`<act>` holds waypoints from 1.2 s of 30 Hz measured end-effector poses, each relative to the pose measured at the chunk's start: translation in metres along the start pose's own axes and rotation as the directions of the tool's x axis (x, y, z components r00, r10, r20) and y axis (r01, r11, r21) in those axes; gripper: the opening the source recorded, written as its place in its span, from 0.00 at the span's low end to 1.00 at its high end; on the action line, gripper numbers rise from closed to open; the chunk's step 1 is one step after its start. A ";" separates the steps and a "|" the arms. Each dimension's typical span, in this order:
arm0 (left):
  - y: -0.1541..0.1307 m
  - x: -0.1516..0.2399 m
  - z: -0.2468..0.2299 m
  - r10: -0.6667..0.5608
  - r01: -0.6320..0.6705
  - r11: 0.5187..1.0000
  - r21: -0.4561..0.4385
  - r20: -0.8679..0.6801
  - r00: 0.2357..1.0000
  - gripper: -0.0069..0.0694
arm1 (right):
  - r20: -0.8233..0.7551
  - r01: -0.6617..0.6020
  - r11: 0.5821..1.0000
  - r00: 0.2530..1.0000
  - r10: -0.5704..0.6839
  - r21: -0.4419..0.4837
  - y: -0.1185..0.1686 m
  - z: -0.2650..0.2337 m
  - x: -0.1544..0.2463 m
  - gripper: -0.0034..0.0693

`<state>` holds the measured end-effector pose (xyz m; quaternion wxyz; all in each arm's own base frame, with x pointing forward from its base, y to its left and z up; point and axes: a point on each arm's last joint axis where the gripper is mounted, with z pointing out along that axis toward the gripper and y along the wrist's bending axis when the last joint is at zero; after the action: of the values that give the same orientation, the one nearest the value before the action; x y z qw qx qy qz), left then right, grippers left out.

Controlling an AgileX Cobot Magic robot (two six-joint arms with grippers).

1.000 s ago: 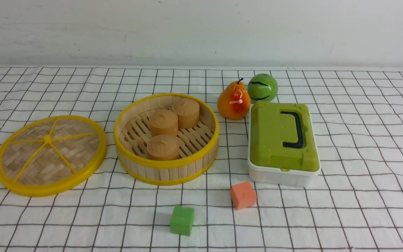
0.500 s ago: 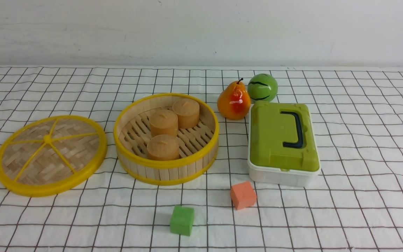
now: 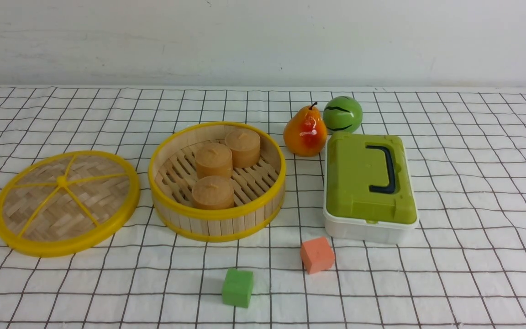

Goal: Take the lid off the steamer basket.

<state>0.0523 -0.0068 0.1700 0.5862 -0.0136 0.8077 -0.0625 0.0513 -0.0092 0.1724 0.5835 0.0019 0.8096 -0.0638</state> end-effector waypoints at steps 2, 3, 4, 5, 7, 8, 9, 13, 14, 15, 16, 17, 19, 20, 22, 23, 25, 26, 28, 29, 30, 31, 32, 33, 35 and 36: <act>0.000 0.000 0.000 0.000 0.000 1.000 0.000 0.000 1.000 0.12 | 0.000 0.000 1.000 1.000 0.000 0.000 0.000 0.000 0.000 0.38; 0.000 0.000 0.000 0.000 0.000 1.000 0.000 0.000 1.000 0.12 | 0.000 0.000 1.000 1.000 0.000 0.000 0.000 0.000 0.000 0.38; 0.000 0.000 0.000 0.000 0.000 1.000 0.000 0.000 1.000 0.12 | 0.000 0.000 1.000 1.000 0.000 0.000 0.000 0.000 0.000 0.38; 0.000 0.000 0.000 0.000 0.000 1.000 0.000 0.000 1.000 0.12 | 0.000 0.000 1.000 1.000 0.000 0.000 0.000 0.000 0.000 0.38; 0.000 0.000 0.000 0.000 0.000 1.000 0.000 0.000 1.000 0.13 | 0.000 0.000 1.000 1.000 0.000 0.000 0.000 0.000 0.000 0.38; 0.000 0.000 0.000 0.000 0.000 1.000 0.000 0.000 1.000 0.13 | 0.000 0.000 1.000 1.000 0.000 0.000 0.000 0.000 0.000 0.38; 0.000 0.000 0.000 0.000 0.000 1.000 0.000 0.000 1.000 0.13 | 0.000 0.000 1.000 1.000 0.000 0.000 0.000 0.000 0.000 0.38; 0.000 0.000 0.000 0.000 0.000 1.000 0.000 0.000 1.000 0.13 | 0.000 0.000 1.000 1.000 0.000 0.000 0.000 0.000 0.000 0.38; 0.000 0.000 0.000 0.000 0.000 1.000 0.000 0.000 1.000 0.14 | 0.000 0.000 1.000 1.000 0.000 0.000 0.000 0.000 0.000 0.38; 0.000 0.000 0.000 0.000 0.000 1.000 0.000 0.000 1.000 0.14 | 0.000 0.000 1.000 1.000 0.000 0.000 0.000 0.000 0.000 0.38; 0.000 0.000 0.000 0.000 0.000 1.000 0.000 0.000 1.000 0.14 | 0.000 0.000 1.000 1.000 0.000 0.000 0.000 0.000 0.000 0.38; 0.000 0.000 0.000 0.000 0.000 1.000 0.000 0.000 1.000 0.14 | 0.000 0.000 1.000 1.000 0.000 0.000 0.000 0.000 0.000 0.38; 0.000 0.000 0.000 0.000 0.000 1.000 0.000 0.000 1.000 0.14 | 0.000 0.000 1.000 1.000 0.000 0.000 0.000 0.000 0.000 0.38; 0.000 0.000 0.000 0.000 0.000 1.000 0.000 0.000 1.000 0.14 | 0.000 0.000 1.000 1.000 0.000 0.000 0.000 0.000 0.000 0.38; 0.000 0.000 0.000 0.000 0.000 1.000 0.000 0.000 1.000 0.14 | 0.000 0.000 1.000 1.000 0.000 0.000 0.000 0.000 0.000 0.38; 0.000 0.000 0.000 0.000 0.000 1.000 0.000 0.000 1.000 0.14 | 0.000 0.000 1.000 1.000 0.000 0.000 0.000 0.000 0.000 0.38; 0.000 0.000 0.000 0.000 0.000 1.000 0.000 0.000 1.000 0.14 | 0.000 0.000 1.000 1.000 0.000 0.000 0.000 0.000 0.000 0.38; 0.000 0.000 0.000 0.000 0.000 1.000 0.000 0.000 1.000 0.14 | 0.000 0.000 1.000 1.000 0.000 0.000 0.000 0.000 0.000 0.38; 0.000 0.000 0.000 0.000 0.000 1.000 0.000 0.000 1.000 0.14 | 0.000 0.000 1.000 1.000 0.000 0.000 0.000 0.000 0.000 0.38; 0.000 0.000 0.000 0.000 0.000 1.000 0.000 0.000 1.000 0.14 | 0.000 0.000 1.000 1.000 0.000 0.000 0.000 0.000 0.000 0.38; 0.000 0.000 0.000 0.000 0.000 1.000 0.000 0.000 1.000 0.14 | 0.000 0.000 1.000 1.000 0.000 0.000 0.000 0.000 0.000 0.38; 0.000 0.000 0.000 0.000 0.000 1.000 0.000 0.000 1.000 0.14 | 0.000 0.000 1.000 1.000 0.000 0.000 0.000 0.000 0.000 0.38; 0.000 0.000 0.000 0.000 0.000 1.000 0.000 0.000 1.000 0.14 | 0.000 0.000 1.000 1.000 0.000 0.000 0.000 0.000 0.000 0.38; 0.000 0.000 0.000 0.000 0.000 1.000 0.000 0.000 1.000 0.14 | 0.000 0.000 1.000 1.000 0.000 0.000 0.000 0.000 0.000 0.38; 0.000 0.000 0.000 0.000 0.000 1.000 0.000 0.000 1.000 0.14 | 0.000 0.000 1.000 1.000 0.000 0.000 0.000 0.000 0.000 0.38; 0.000 0.000 0.000 0.000 0.000 1.000 0.000 0.000 1.000 0.14 | 0.000 0.000 1.000 1.000 0.000 0.000 0.000 0.000 0.000 0.38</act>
<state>0.0523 -0.0068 0.1700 0.5862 -0.0136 0.8077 -0.0625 0.0513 -0.0092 0.1724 0.5835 0.0019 0.8096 -0.0638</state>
